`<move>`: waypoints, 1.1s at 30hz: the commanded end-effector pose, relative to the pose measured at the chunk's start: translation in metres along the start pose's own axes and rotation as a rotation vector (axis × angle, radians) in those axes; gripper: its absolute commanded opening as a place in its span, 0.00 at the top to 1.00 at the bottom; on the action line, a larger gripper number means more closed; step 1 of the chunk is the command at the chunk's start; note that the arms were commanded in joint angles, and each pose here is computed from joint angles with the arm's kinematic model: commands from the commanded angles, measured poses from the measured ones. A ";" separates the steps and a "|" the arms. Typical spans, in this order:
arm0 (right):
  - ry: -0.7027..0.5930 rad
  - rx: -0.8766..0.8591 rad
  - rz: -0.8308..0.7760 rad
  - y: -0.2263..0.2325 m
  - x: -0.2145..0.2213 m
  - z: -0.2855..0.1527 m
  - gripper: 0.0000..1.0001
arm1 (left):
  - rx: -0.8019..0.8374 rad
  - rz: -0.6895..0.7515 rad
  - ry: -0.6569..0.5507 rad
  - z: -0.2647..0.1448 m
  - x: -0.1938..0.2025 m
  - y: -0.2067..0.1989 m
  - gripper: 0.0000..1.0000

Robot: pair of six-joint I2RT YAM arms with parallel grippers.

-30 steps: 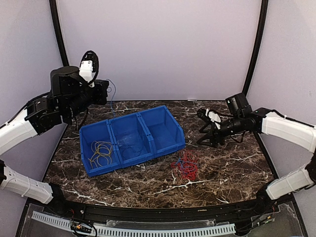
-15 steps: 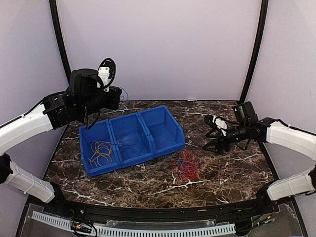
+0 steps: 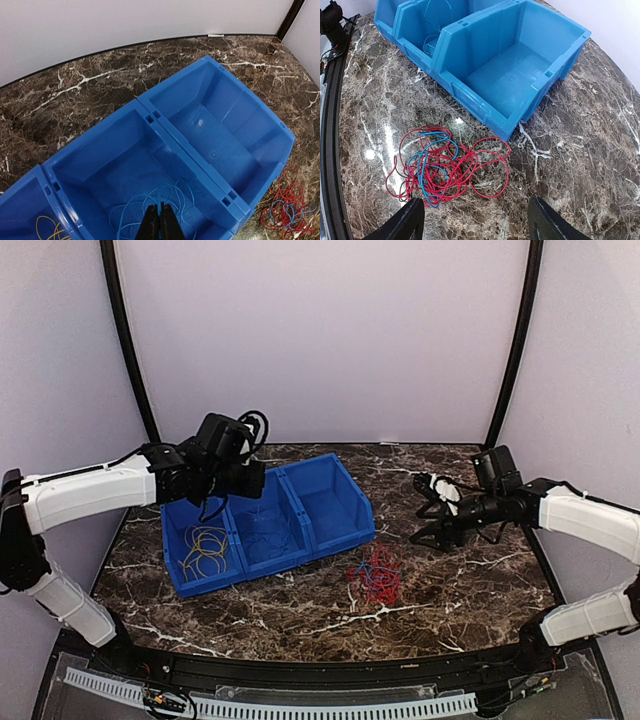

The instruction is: Untangle the cables

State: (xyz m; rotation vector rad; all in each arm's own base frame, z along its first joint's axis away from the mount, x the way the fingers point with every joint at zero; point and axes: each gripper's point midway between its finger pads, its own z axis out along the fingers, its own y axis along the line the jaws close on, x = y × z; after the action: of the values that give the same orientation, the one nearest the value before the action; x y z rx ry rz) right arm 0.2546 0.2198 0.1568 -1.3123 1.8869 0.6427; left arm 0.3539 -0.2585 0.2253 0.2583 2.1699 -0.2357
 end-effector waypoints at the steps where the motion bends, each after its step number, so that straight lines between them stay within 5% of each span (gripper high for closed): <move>1: 0.003 0.004 -0.012 -0.005 0.002 0.004 0.27 | 0.001 -0.021 0.098 0.015 0.033 0.002 1.00; 7: 0.010 -0.015 -0.006 -0.003 0.005 0.006 0.28 | -0.051 0.004 0.224 0.039 0.073 0.012 0.97; 15: 0.020 -0.030 -0.003 -0.001 0.008 0.009 0.27 | -0.061 0.020 0.259 0.046 0.081 0.014 0.58; 18: 0.021 -0.043 0.000 0.000 0.009 0.010 0.27 | -0.072 0.022 0.246 0.040 0.075 0.017 0.52; 23: 0.040 -0.086 0.004 0.006 0.014 0.014 0.28 | -0.015 0.009 0.171 0.016 0.047 0.011 0.49; 29: 0.073 -0.179 -0.011 0.023 0.020 0.024 0.28 | 0.272 0.052 -0.075 -0.030 0.003 -0.038 0.43; 33: 0.113 -0.214 -0.018 0.032 0.027 0.036 0.28 | 0.425 0.149 -0.137 -0.052 0.005 -0.082 0.43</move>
State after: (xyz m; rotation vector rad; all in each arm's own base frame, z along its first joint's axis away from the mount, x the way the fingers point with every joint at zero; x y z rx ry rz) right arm 0.2344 0.2304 0.1122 -1.4637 1.9698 0.7653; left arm 0.3128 -0.2829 0.2357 0.4374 2.0943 -0.4702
